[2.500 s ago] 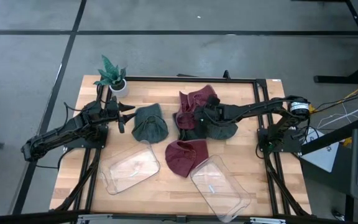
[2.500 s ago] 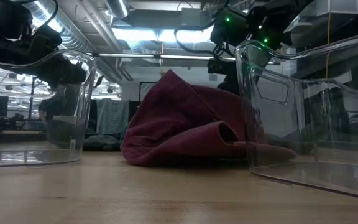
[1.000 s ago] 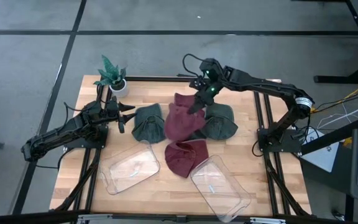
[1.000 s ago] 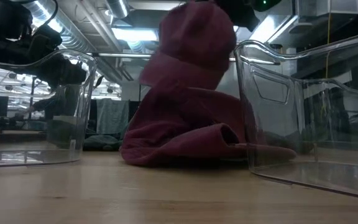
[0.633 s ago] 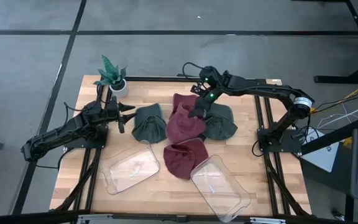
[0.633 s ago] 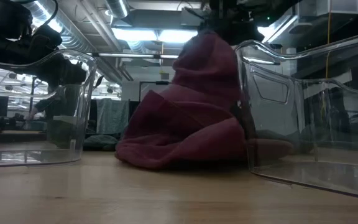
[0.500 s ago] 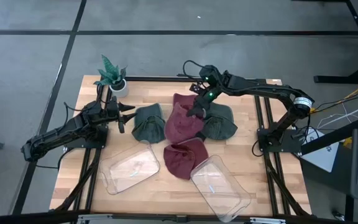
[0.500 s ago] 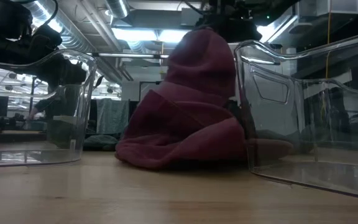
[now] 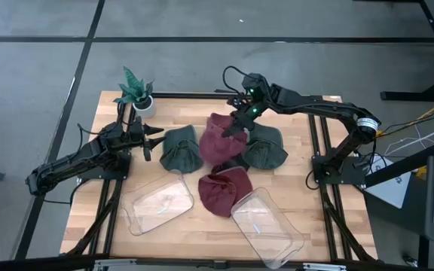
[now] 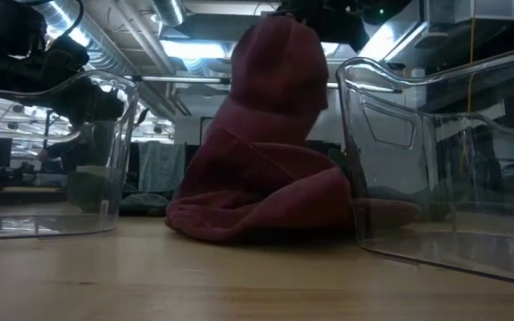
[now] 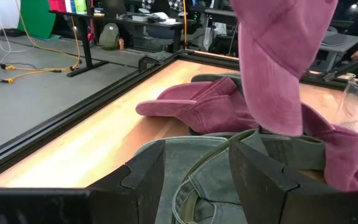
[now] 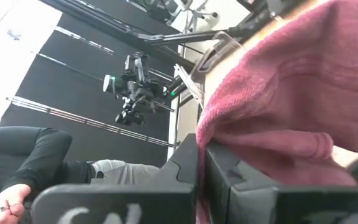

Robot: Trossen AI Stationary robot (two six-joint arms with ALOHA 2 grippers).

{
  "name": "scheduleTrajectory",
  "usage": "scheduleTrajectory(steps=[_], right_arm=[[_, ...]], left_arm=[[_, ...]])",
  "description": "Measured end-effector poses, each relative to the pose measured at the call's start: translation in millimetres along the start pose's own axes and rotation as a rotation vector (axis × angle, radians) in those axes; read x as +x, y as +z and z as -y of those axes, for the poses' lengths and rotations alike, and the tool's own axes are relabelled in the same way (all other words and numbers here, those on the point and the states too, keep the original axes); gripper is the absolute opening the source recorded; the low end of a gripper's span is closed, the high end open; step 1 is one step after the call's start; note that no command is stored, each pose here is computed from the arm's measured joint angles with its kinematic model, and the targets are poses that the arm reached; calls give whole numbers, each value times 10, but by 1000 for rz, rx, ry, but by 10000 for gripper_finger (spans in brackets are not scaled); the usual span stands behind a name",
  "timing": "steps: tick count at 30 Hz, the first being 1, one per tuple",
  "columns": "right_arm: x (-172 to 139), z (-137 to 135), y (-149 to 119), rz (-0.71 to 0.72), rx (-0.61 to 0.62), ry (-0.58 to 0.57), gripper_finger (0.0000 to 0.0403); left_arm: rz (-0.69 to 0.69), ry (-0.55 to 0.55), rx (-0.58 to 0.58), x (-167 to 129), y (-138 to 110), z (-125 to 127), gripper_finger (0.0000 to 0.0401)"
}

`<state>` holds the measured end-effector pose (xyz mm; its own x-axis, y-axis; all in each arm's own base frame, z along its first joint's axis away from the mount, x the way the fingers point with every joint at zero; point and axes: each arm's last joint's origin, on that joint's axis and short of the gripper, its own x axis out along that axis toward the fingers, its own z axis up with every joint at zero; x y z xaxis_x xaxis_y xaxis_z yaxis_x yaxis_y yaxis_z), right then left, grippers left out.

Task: Pick & Place hat
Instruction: Put the top red cap into the left transparent bin

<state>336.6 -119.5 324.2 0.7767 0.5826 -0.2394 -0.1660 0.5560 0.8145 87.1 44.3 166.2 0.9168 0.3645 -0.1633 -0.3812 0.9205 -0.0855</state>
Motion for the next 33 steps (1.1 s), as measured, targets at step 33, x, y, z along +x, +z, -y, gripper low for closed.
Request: scheduleTrajectory(steps=[33], right_arm=[[267,-714,128,-12,-331,155,6]], left_arm=[[0,0,0,0,0,0,173]])
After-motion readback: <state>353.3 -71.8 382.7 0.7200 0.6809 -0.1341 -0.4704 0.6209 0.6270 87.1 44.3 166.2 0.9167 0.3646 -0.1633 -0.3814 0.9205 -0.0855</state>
